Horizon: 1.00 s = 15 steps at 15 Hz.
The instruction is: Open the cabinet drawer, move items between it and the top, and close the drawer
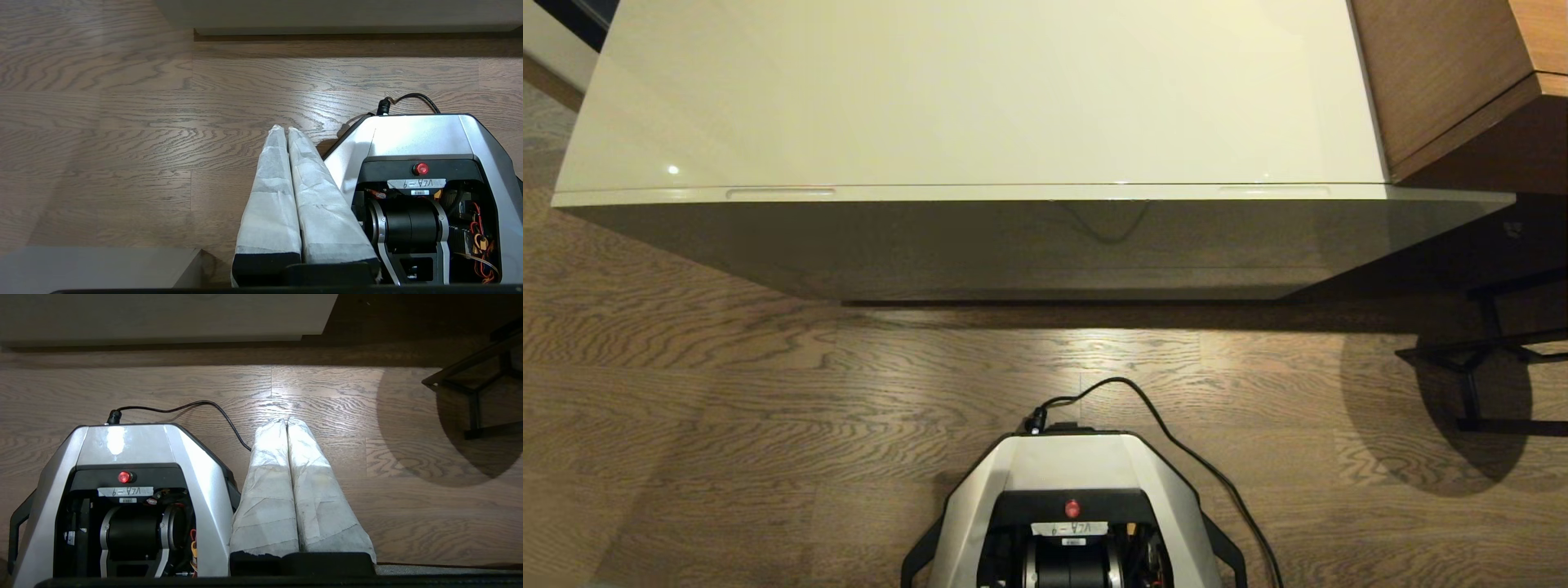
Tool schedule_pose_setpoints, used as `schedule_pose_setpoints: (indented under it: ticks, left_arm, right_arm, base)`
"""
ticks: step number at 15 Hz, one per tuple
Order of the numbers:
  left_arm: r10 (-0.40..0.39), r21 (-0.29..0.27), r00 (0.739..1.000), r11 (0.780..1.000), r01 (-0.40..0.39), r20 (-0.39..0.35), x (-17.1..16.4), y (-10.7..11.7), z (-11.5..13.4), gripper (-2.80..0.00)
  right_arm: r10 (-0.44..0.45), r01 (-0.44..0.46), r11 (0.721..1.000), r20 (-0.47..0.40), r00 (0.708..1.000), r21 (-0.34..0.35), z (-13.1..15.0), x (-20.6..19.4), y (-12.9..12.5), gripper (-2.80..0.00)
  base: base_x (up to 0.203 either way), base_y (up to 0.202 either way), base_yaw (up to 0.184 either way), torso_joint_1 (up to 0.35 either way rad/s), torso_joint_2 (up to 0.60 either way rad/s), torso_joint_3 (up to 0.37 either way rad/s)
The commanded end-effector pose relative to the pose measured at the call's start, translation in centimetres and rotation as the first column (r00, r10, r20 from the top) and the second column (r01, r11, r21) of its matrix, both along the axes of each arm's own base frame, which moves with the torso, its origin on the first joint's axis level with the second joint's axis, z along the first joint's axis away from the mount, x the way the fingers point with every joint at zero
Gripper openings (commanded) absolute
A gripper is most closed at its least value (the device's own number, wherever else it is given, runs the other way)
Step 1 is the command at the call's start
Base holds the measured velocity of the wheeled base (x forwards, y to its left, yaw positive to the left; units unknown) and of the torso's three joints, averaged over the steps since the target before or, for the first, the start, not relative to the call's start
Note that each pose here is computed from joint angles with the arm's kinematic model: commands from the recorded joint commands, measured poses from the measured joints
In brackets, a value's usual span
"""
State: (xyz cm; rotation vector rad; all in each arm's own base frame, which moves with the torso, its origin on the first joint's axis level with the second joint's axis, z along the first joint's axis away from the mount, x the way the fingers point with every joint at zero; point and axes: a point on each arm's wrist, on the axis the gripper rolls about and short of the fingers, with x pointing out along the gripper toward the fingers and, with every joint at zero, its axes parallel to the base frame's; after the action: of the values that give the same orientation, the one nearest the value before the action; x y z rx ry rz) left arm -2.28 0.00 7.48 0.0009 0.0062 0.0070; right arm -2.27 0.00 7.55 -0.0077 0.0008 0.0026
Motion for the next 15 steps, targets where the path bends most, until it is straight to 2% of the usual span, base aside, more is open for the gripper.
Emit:
schedule_pose_setpoints:
  ticks: [1, 15]
  left_arm:
    - [-0.001, -0.001, 1.0, 1.0, 0.001, -0.001, 0.01, 0.0, 0.0, -2.8]
    - [0.001, -0.001, 1.0, 1.0, -0.001, -0.001, 0.01, 0.0, 0.0, -2.8]
  right_arm:
    - [-0.001, 0.001, 1.0, -0.001, 1.0, 0.0, -0.03, 0.02, 0.0, -2.8]
    - [0.001, -0.001, 1.0, -0.002, 1.0, 0.0, -0.04, 0.02, 0.0, -2.8]
  base:
    - [0.0, 0.0, 0.0, 0.0, 0.0, 0.0]
    - [0.0, 0.0, 0.0, 0.0, 0.0, 0.0]
